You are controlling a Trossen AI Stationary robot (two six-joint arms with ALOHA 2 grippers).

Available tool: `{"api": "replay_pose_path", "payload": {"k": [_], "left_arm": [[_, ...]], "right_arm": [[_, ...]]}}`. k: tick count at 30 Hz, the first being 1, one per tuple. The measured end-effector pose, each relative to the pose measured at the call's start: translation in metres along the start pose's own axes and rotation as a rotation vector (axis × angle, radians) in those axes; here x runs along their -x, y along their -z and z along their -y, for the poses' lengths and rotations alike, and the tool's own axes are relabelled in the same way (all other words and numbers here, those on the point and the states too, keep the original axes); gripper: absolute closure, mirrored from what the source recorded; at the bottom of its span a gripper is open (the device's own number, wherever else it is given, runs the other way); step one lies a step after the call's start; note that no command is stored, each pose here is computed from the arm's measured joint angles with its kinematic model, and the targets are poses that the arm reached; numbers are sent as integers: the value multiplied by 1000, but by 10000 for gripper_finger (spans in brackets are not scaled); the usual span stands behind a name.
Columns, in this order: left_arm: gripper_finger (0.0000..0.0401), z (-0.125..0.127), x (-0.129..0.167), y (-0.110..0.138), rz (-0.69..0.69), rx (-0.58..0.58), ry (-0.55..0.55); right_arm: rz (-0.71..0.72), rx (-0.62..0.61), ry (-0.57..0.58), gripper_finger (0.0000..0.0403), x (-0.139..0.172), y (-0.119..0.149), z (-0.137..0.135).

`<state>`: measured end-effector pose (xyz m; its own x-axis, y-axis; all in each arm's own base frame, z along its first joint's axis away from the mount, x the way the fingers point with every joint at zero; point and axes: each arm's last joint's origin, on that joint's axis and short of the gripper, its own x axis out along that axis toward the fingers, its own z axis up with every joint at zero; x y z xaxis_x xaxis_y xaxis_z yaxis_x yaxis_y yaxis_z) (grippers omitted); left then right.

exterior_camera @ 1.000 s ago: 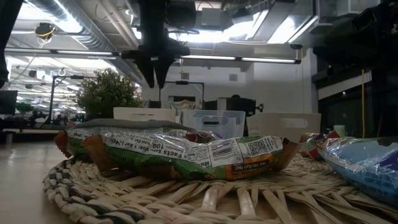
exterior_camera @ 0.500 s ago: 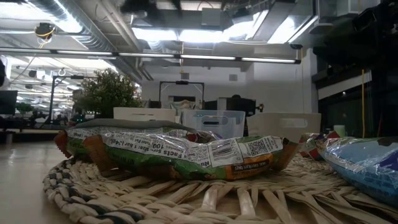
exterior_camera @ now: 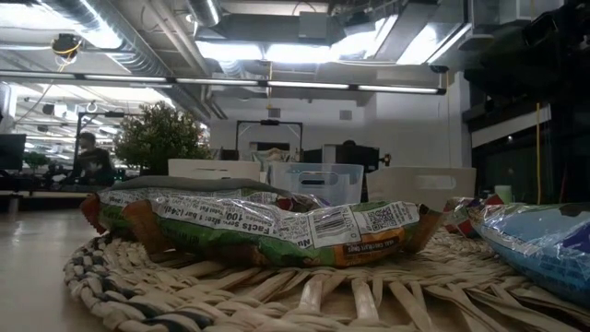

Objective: Pick and place Granola Bars by type
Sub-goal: Put the blue granola bar into the gray bin

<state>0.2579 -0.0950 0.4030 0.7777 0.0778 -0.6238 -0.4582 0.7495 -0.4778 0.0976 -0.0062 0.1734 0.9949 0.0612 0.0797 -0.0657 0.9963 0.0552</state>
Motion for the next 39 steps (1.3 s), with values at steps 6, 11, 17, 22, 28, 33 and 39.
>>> {"api": "replay_pose_path", "payload": {"k": [6, 11, 17, 22, 28, 33, 39], "left_arm": [[196, 9, -30, 0, -64, -74, 58], [196, 5, -61, -4, -162, -119, 61], [196, -4, -95, -4, -258, -131, 27], [196, -10, -141, 13, -352, -185, -75], [189, -22, -200, 44, -480, -234, -191], [175, -31, -232, 64, -577, -243, -221], [169, -38, -248, 76, -623, -252, -246]], "right_arm": [[0, 0, 0, 243, 0, 0, 0], [1, 0, 0, 243, 0, 0, 0], [1, 0, 1, 243, 0, 0, 0], [0, 0, 1, 243, 0, 0, 0], [-1, 0, 1, 243, 0, 0, 0], [-4, -1, 1, 243, 0, 0, 0], [-7, -2, 1, 243, 0, 1, 0]]}}
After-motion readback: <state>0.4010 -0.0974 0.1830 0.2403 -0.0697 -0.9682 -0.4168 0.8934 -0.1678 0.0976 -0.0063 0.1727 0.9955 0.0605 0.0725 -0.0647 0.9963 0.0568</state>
